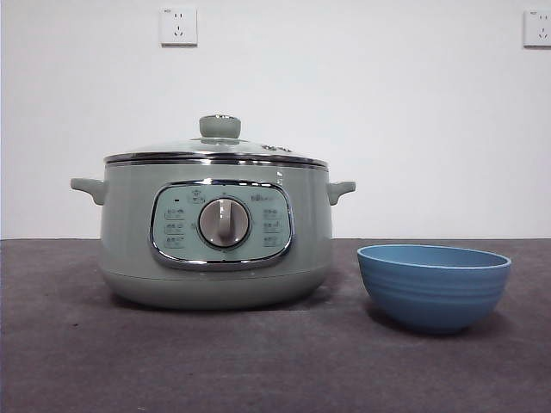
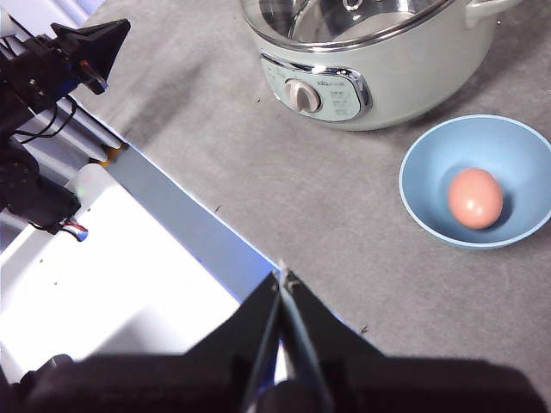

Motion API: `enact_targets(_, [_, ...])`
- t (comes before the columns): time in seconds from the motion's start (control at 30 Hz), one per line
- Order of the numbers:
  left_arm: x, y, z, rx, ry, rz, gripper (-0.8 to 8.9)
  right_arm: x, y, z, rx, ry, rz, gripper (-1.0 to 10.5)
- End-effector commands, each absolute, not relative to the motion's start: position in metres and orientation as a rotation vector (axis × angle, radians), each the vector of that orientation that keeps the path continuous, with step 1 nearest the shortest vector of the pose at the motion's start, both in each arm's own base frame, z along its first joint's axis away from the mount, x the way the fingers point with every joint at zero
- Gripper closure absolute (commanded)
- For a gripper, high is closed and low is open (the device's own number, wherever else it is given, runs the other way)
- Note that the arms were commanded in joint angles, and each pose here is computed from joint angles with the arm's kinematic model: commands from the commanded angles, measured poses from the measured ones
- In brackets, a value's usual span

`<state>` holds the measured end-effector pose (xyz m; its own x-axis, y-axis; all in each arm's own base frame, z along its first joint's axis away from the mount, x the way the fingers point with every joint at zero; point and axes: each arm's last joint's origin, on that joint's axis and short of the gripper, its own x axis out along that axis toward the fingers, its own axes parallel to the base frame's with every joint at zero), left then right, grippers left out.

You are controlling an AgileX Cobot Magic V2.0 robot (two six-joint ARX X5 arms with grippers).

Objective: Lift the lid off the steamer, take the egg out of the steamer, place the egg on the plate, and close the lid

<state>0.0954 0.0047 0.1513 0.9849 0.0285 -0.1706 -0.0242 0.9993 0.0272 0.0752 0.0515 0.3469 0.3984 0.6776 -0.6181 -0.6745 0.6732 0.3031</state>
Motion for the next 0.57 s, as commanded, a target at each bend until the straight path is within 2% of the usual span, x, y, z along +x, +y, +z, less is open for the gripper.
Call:
enact_targets(0.03, [0.096, 0.005, 0.147, 0.018, 0.18, 0.031, 8.17, 0.075, 0.052, 0.347, 0.008, 0.78, 0.854, 9.5])
enact_targets(0.37, [0.096, 0.005, 0.147, 0.018, 0.18, 0.031, 8.17, 0.075, 0.052, 0.348, -0.001, 0.773, 0.858, 9.5])
enact_targets(0.5, [0.096, 0.005, 0.147, 0.018, 0.18, 0.031, 8.17, 0.073, 0.045, 0.355, -0.07, 0.628, 0.804, 9.5])
enact_targets(0.57, [0.096, 0.005, 0.147, 0.018, 0.18, 0.031, 8.17, 0.072, 0.039, 0.362, -0.067, 0.501, 0.762, 9.5])
